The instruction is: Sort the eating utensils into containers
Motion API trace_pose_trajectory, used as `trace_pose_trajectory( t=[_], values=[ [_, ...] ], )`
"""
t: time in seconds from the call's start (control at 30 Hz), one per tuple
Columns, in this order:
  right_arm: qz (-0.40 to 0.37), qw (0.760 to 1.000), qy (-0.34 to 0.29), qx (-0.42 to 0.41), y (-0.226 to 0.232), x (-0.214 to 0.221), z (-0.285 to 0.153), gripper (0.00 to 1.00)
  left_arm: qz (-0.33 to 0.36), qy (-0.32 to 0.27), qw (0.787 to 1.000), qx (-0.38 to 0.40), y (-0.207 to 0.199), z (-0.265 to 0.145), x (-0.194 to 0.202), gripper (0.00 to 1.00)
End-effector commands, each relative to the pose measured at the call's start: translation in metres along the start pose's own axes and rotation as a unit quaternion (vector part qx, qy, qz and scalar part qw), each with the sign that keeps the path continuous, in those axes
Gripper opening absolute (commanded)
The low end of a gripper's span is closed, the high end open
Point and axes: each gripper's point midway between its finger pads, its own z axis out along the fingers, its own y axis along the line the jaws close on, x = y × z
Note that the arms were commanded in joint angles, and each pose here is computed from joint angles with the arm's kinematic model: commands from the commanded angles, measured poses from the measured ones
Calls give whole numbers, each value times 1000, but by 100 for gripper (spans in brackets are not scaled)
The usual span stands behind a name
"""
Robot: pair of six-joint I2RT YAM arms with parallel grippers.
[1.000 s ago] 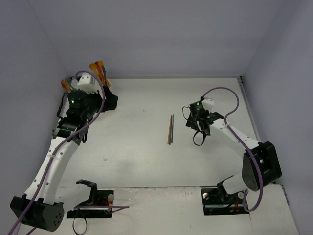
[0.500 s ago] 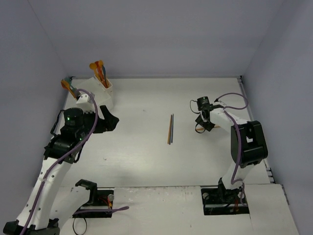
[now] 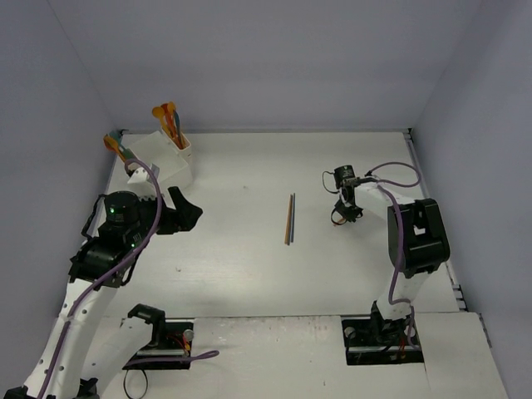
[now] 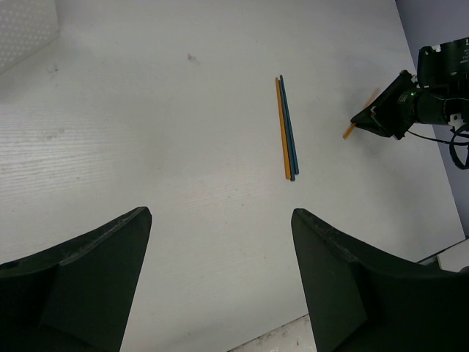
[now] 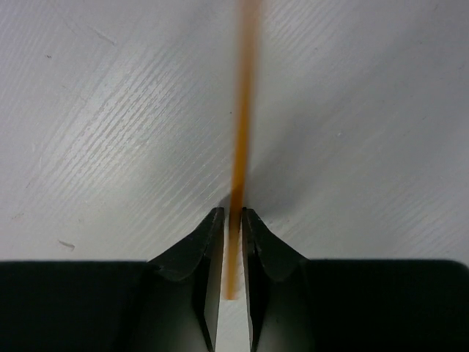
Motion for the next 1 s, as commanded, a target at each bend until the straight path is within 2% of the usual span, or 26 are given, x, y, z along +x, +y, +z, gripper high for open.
trace_pose_trajectory(
  t=[0.0, 0.03, 0.2, 0.27, 0.33, 0.4, 0.47, 0.53, 0.57, 0.6, 0.63, 0.77, 0.9, 0.97],
  values=[
    [-20, 999, 38, 8, -5, 33, 0, 4, 4, -19, 999, 27, -15, -1, -17, 74],
    [-32, 999, 39, 1, -1, 37, -3, 0, 4, -18, 999, 30, -17, -1, -19, 74],
    [-95, 994, 10, -55, 32, 46, -37, 0, -2, -5, 998, 60, -34, 2, -27, 74],
    [-117, 990, -19, -80, 44, 36, -56, 0, -9, -2, 997, 74, -42, 2, -32, 74],
    [-155, 978, -61, -124, 64, 27, -88, 0, -13, -2, 996, 92, -52, 3, -38, 74],
    [-195, 956, -101, -195, 85, 23, -134, 0, -30, -1, 993, 111, -62, 5, -44, 74],
    [-235, 925, -114, -274, 99, 30, -170, 0, -43, -9, 991, 129, -70, 7, -52, 74],
    [-261, 873, -125, -392, 120, 38, -215, 0, -53, -22, 987, 151, -82, 9, -64, 74],
    [-255, 867, -134, -407, 118, 33, -230, 0, -60, -18, 987, 150, -82, 10, -63, 74],
    [-280, 822, -131, -479, 126, 45, -258, 0, -64, -23, 985, 160, -89, 11, -69, 74],
    [-293, 792, -137, -518, 126, 49, -280, 0, -68, -22, 984, 164, -92, 15, -71, 74],
    [-353, 704, -152, -596, 121, 68, -337, 0, -83, -32, 977, 194, -114, 23, -80, 74],
    [-377, 658, -147, -635, 115, 76, -361, 0, -93, -42, 970, 220, -138, 37, -86, 74],
    [-381, 645, -145, -646, 113, 79, -368, 0, -94, -50, 967, 232, -150, 42, -90, 74]
  ],
)
